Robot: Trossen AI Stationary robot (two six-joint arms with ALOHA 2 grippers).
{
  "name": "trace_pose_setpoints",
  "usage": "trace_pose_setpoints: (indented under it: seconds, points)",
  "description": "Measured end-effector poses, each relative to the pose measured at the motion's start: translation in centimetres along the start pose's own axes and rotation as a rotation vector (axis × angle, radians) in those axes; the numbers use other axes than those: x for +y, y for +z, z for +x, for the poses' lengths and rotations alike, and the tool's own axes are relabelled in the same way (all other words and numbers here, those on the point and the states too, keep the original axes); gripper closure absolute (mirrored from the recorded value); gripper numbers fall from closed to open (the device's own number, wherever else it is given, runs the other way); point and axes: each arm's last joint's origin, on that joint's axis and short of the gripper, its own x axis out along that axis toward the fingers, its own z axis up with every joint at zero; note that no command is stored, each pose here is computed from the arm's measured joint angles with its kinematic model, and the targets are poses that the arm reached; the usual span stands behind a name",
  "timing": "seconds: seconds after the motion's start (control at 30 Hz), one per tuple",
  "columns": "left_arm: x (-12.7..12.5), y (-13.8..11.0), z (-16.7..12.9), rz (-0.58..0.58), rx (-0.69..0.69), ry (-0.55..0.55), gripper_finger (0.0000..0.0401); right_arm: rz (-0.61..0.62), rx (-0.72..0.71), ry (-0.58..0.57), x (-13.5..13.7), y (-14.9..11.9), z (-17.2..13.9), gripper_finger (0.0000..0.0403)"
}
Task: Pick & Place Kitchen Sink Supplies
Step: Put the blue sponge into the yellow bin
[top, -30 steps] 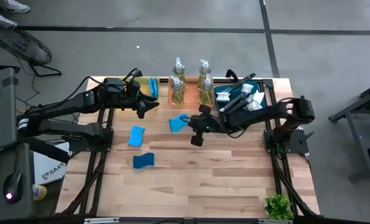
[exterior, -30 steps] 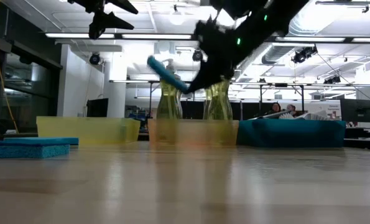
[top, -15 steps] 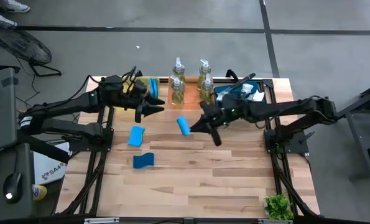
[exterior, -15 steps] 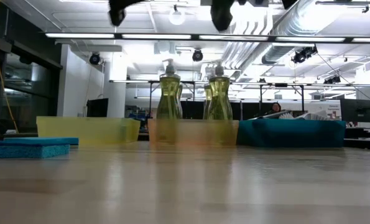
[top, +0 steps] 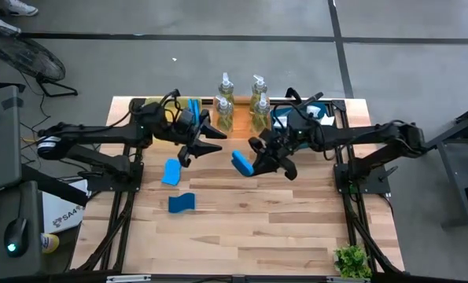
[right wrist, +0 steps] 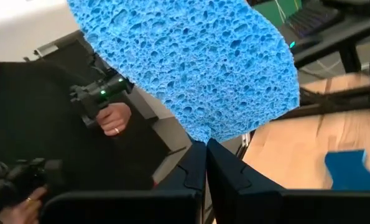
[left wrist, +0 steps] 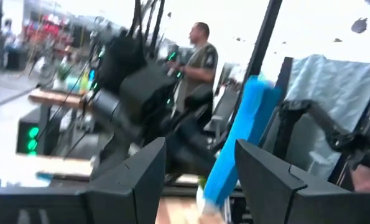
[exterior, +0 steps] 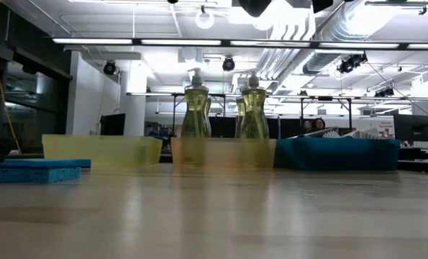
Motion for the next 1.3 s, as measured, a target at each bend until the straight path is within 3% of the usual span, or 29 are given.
trace_pose_setpoints:
  seconds: [0.13,0.43,1.3]
  points:
    - [0.0,0.3,0.3,0.024,-0.046,-0.032,0.0213,0.054,0.018,-0.007,-0.8,-0.5,0.4,0.0402]
    - [-0.4,0.1,0.2,-0.003,0.006,-0.164,0.0213,0.115,0.035,-0.026,-1.8,-1.1,0.9,0.0402]
    - [0.0,-0.7,0.3,-0.015,0.068,-0.117,0.0213,0.266,-0.017,-0.111,-4.2,-1.2,0.7,0.0403]
